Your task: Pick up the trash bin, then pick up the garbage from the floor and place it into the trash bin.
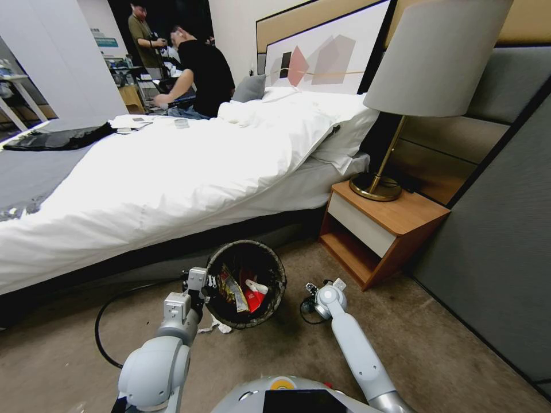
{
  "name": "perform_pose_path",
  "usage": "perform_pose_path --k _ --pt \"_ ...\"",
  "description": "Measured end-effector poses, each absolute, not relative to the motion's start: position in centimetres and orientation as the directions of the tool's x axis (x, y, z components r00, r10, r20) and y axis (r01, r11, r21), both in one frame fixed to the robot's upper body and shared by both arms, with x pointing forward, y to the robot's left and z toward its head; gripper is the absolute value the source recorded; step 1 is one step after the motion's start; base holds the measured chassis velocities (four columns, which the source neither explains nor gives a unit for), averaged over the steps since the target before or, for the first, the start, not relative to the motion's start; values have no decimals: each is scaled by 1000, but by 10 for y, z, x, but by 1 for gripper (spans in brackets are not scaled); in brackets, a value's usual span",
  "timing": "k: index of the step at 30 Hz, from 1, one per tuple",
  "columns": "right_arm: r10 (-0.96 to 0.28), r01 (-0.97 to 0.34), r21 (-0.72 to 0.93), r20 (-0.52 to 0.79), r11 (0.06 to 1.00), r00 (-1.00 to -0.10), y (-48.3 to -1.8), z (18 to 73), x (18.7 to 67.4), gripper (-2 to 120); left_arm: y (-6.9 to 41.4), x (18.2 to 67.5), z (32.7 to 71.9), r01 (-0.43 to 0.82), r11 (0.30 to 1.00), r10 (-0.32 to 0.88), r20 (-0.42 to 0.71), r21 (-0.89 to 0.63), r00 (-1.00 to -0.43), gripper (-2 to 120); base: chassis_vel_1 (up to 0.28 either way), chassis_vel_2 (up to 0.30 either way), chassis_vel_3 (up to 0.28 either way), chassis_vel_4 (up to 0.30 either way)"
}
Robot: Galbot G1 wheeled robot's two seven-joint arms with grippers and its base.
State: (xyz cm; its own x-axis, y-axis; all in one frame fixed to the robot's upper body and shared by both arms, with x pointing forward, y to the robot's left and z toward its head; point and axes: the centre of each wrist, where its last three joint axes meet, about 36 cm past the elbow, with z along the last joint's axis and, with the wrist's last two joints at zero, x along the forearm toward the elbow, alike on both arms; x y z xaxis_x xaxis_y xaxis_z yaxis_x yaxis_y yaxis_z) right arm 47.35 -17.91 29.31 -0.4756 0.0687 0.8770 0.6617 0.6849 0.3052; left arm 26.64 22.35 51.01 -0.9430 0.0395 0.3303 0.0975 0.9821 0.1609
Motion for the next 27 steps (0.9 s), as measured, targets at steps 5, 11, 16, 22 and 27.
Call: perform_pose_path --k 5,11,16,22,27 --pt "81 664 294 877 688 -473 -180 287 475 100 224 267 509 98 982 40 332 162 -942 1 0 0 0 0" --pt "99 661 281 874 696 -475 -181 278 474 100 223 268 508 101 982 42 334 160 -942 1 0 0 0 0" --pt "103 662 274 876 698 -471 -182 273 474 100 223 268 508 101 982 42 334 160 -941 1 0 0 0 0" --pt "110 665 262 880 700 -462 -181 266 474 100 223 268 507 102 982 44 336 158 -941 1 0 0 0 0" --pt "115 666 253 883 702 -456 -180 261 474 100 222 269 507 103 982 44 337 159 -940 1 0 0 0 0"
